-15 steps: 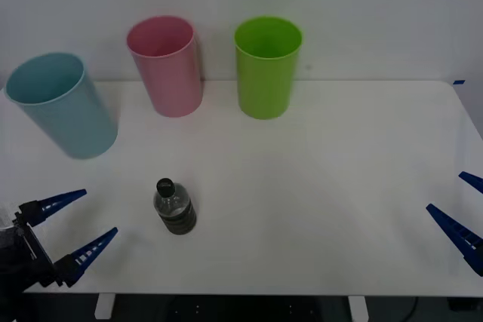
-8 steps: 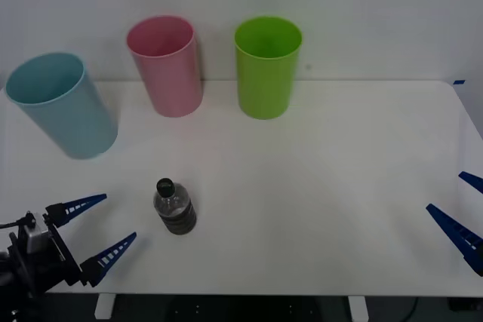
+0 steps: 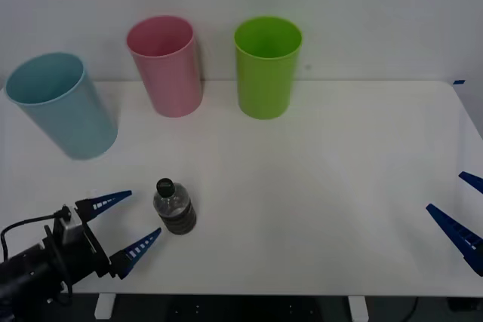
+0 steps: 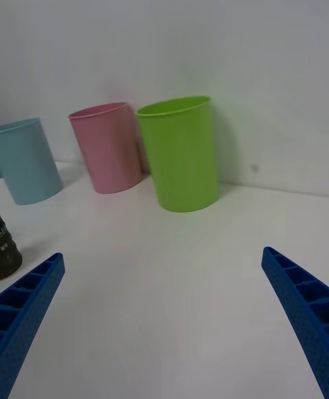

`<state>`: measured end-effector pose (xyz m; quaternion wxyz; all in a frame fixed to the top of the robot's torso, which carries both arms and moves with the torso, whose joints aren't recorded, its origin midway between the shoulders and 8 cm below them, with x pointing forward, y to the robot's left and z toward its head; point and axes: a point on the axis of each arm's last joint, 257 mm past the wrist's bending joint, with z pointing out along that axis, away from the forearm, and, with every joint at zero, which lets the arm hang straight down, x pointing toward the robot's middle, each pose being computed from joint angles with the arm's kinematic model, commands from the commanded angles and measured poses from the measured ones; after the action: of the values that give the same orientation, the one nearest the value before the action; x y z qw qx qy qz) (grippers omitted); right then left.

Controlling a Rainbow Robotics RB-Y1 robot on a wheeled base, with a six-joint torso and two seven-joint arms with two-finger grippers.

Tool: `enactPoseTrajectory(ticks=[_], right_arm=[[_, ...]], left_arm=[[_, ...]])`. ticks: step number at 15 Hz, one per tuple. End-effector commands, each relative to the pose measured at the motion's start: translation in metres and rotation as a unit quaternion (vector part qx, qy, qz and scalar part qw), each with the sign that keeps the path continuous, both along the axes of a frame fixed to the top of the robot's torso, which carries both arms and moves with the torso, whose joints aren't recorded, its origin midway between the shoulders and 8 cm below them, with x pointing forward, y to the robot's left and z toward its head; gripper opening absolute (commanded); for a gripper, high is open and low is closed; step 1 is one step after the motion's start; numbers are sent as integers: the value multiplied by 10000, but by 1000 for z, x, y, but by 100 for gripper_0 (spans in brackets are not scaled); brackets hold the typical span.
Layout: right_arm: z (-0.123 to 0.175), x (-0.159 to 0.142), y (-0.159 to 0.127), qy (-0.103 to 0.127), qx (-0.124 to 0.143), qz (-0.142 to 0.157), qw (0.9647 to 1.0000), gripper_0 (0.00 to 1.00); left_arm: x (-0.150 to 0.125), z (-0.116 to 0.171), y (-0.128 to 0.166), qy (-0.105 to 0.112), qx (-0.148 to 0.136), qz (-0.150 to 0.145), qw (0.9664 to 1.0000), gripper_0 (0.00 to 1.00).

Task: Grasp the object on the table and drop it into the matching bin: aluminum can to the light blue bin, PET bottle to the pink bin.

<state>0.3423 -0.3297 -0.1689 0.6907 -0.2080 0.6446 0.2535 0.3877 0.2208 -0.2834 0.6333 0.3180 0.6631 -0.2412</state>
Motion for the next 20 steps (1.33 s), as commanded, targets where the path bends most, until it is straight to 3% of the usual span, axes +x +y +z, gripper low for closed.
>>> enactPoseTrajectory(ticks=[1,11,20], right_arm=[[0,0,0,0,0,0,10000,100],[0,0,0,0,0,0,10000,100],[0,0,0,0,0,0,10000,100]], left_arm=[[5,-6,-13,11,-109,-26,9999,100],[29,-16,-42,10,-125,-260,9996,100],[36,-16,-57,-46,-210,-180,9996,100]])
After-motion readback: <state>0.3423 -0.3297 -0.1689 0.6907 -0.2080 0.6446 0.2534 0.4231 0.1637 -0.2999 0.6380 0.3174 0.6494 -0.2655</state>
